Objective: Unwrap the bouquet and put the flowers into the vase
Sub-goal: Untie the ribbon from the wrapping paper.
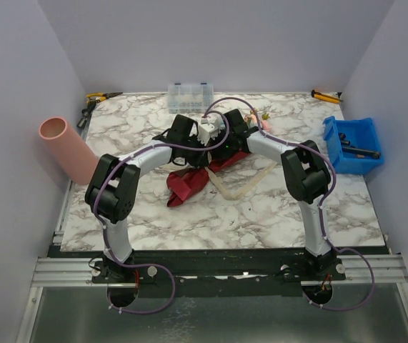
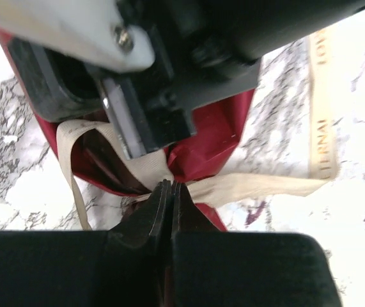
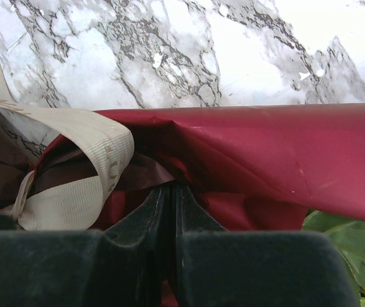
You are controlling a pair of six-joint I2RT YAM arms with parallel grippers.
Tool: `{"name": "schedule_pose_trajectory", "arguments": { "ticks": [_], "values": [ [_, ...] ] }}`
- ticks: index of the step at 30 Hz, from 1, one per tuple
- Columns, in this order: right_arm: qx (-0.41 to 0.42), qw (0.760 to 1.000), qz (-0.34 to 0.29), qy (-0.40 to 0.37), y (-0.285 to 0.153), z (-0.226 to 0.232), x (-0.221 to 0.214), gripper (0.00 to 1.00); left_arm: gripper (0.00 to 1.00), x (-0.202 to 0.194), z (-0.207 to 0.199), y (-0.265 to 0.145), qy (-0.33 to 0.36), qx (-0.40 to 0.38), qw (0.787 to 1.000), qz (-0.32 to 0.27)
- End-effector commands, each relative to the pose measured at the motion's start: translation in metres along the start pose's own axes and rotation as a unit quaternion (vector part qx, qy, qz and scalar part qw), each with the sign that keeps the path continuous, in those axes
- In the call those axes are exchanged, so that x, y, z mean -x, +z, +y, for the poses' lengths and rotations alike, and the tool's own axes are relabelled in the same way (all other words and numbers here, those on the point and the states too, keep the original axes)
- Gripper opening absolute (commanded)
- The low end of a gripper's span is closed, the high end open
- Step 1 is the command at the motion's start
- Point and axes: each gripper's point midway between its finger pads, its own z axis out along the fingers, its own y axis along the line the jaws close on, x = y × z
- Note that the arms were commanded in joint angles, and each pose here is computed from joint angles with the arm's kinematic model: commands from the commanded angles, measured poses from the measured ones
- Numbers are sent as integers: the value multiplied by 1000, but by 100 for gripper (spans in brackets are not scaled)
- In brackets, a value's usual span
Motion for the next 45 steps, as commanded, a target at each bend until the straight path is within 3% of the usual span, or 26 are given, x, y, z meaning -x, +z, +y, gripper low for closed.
{"name": "schedule_pose_trajectory", "arguments": {
  "ticks": [1,7,11,13,15,19,40,45],
  "values": [
    [44,967,244,56,17,41,-166,10,0,66,-31,-32,6,-43,994,-96],
    [44,968,242,55,16,40,-165,10,0,71,-29,-38,4,-39,993,-112],
    [44,968,243,55,17,41,-165,10,1,54,-24,-31,38,-27,996,-82],
    [45,967,244,56,16,40,-166,10,20,42,-18,-27,40,-18,997,-63],
    [45,967,243,56,17,41,-165,10,31,30,-15,-22,41,-15,998,-46],
    [44,967,245,56,17,40,-166,10,38,17,-10,-16,38,-7,999,-29],
    [44,967,245,56,17,40,-166,10,39,-6,3,4,30,13,999,5],
    [44,967,245,57,17,40,-166,10,43,-9,1,3,29,13,999,8]
  ]
}}
